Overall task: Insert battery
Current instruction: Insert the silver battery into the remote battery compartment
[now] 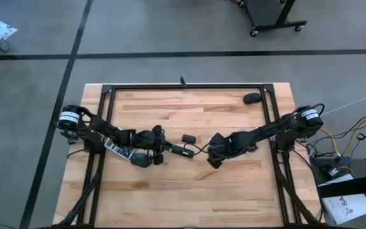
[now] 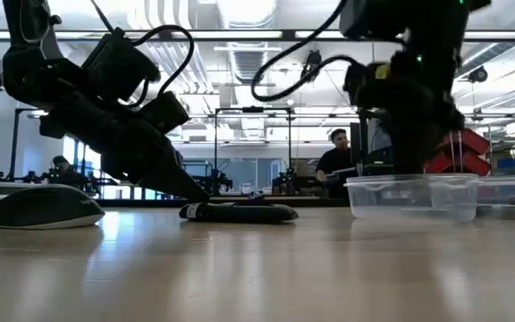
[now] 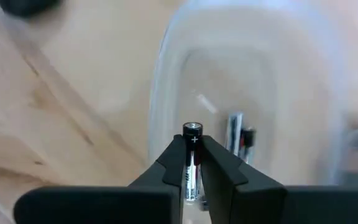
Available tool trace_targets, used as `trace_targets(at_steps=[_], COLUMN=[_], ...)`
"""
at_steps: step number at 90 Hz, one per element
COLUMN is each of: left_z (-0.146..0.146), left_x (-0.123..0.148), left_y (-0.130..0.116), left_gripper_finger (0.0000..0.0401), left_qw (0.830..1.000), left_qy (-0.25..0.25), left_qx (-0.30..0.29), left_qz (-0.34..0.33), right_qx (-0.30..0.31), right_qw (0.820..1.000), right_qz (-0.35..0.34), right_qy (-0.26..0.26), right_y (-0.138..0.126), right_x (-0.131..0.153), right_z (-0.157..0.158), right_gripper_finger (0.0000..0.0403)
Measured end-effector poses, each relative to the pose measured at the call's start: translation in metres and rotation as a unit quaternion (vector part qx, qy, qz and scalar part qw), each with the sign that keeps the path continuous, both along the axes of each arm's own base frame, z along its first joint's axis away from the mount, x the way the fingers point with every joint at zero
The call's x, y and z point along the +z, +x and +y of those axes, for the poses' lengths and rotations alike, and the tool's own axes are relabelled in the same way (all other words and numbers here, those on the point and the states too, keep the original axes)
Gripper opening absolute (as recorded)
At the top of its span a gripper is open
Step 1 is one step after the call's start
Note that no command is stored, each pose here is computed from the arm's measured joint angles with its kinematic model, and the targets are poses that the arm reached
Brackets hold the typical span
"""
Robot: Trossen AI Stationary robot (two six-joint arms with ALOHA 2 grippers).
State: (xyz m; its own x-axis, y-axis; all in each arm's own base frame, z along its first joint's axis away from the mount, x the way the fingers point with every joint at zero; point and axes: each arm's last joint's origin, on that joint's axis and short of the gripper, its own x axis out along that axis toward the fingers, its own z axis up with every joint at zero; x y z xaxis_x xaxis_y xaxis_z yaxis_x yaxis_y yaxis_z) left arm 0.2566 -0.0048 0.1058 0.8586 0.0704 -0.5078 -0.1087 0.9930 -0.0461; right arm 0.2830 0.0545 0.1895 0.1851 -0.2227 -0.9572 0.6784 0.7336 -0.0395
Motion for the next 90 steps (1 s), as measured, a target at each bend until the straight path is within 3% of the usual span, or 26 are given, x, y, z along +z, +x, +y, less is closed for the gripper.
trace_targets(at_steps=[24,45,65,90], left_z=[0.0,0.0,0.0,0.0], left_x=[0.0,0.0,0.0,0.0], left_y=[0.0,0.0,0.0,0.0], left_gripper_finger=[0.0022,0.0022,0.0022,0.0022], left_qw=[1.0,1.0,1.0,1.0], left_qy=[0.0,0.0,0.0,0.0], left_qx=[0.0,0.0,0.0,0.0], left_qz=[0.0,0.0,0.001,0.001], right_qx=[0.072,0.092,0.119,0.154], right_qw=[0.992,0.977,0.962,0.951], right_qz=[-0.073,-0.17,-0.222,-0.254], right_qy=[-0.07,-0.089,-0.103,-0.092], right_y=[0.03,0.052,0.066,0.09], right_x=[0.044,0.054,0.047,0.015], right_z=[-0.005,-0.019,-0.022,-0.018], right_gripper_finger=[0.0018,0.0018,0.0018,0.0018])
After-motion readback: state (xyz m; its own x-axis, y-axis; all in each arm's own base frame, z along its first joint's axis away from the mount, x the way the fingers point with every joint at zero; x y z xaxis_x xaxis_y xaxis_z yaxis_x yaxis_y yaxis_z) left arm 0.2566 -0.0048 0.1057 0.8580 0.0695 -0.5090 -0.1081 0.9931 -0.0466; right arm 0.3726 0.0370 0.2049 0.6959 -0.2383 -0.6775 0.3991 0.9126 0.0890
